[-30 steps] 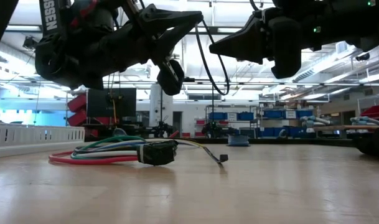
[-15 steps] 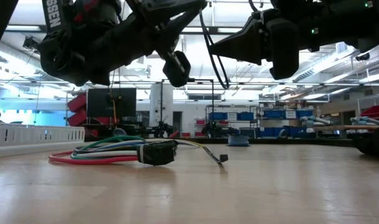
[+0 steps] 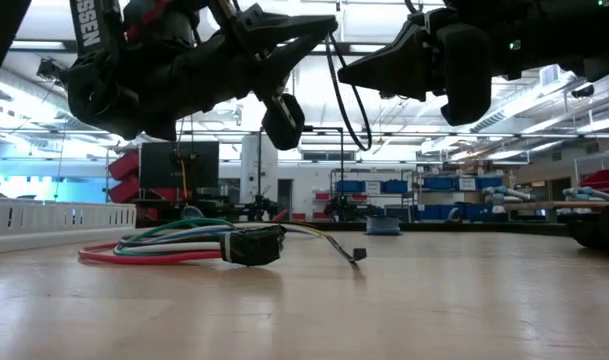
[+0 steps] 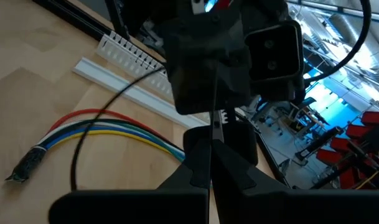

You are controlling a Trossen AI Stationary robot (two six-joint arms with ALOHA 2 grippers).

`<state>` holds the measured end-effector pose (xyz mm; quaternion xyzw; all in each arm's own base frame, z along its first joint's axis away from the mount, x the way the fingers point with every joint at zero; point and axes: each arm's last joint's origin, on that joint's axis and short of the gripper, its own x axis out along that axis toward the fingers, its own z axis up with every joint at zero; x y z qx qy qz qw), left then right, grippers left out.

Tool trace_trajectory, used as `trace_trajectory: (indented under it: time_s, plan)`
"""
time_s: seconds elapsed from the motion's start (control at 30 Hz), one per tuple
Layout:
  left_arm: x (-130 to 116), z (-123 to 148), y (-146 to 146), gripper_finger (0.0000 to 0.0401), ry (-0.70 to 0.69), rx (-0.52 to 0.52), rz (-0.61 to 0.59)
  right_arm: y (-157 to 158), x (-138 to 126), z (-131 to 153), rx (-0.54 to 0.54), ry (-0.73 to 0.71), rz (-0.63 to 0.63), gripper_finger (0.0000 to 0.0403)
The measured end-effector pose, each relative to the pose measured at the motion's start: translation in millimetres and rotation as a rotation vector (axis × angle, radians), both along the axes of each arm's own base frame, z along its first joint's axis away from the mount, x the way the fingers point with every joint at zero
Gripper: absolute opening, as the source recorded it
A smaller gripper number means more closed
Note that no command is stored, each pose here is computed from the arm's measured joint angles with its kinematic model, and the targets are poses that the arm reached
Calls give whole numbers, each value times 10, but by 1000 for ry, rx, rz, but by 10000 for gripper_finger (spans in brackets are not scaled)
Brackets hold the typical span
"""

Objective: Ziptie cables
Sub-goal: Wrap the cables together using a ziptie

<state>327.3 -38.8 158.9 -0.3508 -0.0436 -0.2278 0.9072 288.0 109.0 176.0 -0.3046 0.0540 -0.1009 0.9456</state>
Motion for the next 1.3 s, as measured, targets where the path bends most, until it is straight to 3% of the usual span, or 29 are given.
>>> trace_trajectory:
  time_s: [0.2,1.3]
  plan:
    - [-51,-13,18,0,-10,-14,1,0,-10,-3,-16,5,-47,0]
    - [-47,-26,4,0,-3,8,-13,-47,17,7,-22,-1,-21,0]
